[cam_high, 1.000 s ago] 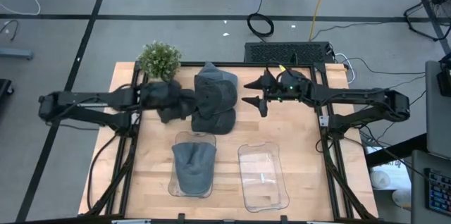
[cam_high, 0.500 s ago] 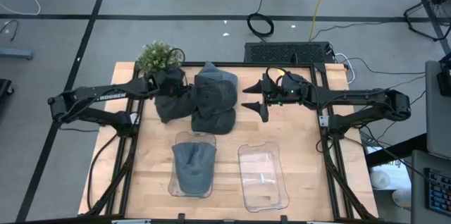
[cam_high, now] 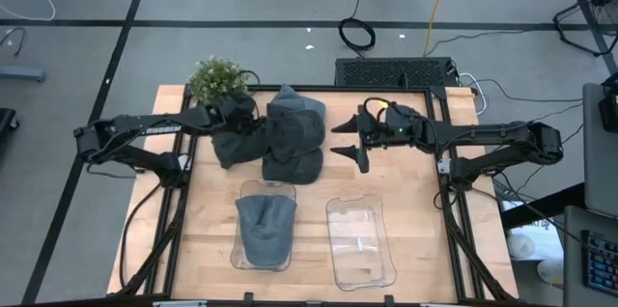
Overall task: Pick & Place hat
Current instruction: Put the top right black cap into the right transparent bin
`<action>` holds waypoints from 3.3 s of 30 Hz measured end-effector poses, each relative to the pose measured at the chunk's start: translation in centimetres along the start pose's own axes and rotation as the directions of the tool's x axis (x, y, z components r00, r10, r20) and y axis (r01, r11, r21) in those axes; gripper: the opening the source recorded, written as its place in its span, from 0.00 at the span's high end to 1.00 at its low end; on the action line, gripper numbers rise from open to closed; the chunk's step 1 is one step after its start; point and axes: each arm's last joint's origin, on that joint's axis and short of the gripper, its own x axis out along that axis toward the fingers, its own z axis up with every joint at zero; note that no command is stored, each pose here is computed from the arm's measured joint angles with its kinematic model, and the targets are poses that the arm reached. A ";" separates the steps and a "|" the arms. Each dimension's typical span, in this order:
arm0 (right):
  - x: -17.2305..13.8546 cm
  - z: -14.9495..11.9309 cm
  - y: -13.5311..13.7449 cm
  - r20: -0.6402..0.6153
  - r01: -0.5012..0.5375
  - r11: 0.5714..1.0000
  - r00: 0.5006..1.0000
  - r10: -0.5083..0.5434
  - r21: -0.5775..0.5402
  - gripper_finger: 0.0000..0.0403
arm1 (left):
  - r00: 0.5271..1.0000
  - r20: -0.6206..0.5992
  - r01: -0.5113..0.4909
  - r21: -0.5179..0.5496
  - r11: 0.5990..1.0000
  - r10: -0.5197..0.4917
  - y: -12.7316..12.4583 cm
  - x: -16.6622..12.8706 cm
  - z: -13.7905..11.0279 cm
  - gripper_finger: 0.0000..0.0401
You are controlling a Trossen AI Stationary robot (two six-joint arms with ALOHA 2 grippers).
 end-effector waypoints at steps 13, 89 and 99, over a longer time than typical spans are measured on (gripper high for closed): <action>0.1 0.0 0.4 -0.002 -0.016 1.000 1.000 0.016 -0.002 0.34 | 0.983 -0.014 0.186 -0.006 0.983 -0.186 -2.0 4.5 -0.8 0.32; 5.0 -2.1 -4.0 0.139 -0.604 0.746 0.794 0.591 0.280 0.34 | 0.522 -0.644 0.744 0.664 -0.071 -0.559 -20.9 -17.3 -1.8 1.00; 8.6 -3.2 -3.8 0.142 -0.693 0.650 0.711 0.689 0.312 0.34 | 0.519 -0.644 0.723 0.682 -0.112 -0.563 -21.4 -16.7 -2.3 1.00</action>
